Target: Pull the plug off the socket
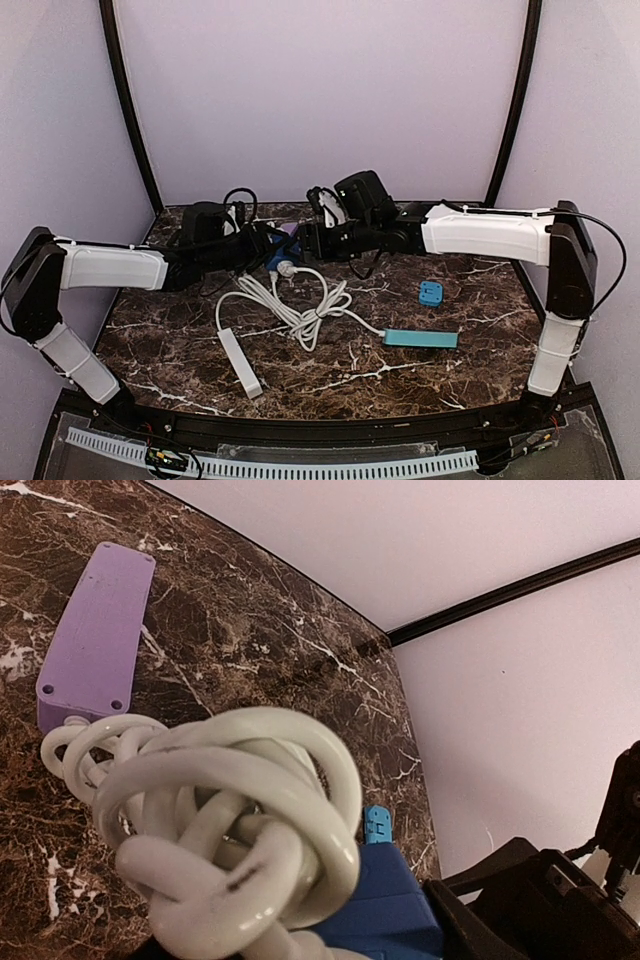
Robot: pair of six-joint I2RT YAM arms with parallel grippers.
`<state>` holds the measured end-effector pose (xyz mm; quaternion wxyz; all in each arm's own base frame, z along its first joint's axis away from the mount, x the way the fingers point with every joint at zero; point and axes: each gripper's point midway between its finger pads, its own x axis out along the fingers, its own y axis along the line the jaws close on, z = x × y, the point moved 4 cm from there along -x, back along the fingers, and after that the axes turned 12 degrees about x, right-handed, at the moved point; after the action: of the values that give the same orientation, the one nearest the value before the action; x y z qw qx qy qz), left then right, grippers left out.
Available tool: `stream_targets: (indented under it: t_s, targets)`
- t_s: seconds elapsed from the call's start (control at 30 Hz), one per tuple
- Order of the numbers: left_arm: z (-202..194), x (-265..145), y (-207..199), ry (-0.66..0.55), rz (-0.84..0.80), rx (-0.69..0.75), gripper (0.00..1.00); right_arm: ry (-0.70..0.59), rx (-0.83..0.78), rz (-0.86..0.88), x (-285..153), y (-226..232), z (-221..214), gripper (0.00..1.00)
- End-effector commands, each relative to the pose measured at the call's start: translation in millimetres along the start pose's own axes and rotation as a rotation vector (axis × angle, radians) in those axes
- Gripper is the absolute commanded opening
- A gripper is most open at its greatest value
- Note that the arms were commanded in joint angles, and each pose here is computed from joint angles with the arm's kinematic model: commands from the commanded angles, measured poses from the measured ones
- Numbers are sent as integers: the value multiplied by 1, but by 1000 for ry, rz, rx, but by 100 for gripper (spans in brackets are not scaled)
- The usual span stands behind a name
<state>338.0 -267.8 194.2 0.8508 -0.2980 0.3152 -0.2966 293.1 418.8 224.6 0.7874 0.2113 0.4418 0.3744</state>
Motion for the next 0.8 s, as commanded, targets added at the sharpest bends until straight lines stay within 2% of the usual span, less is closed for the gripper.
stream_targets:
  t_s: [0.0, 0.37, 0.6, 0.77]
  targets:
    - [35, -8, -47, -122, -173, 11, 43, -2, -36, -15, 12, 7, -1, 75]
    - [36, -5, -49, -125, -189, -5, 43, -8, -55, -42, 30, 8, -5, 78]
    - [35, -2, -49, -121, -203, -30, 43, -44, -38, -17, 38, 9, -5, 82]
    - [35, -3, -51, -122, -224, -54, 43, -97, -5, -71, 42, 0, -1, 80]
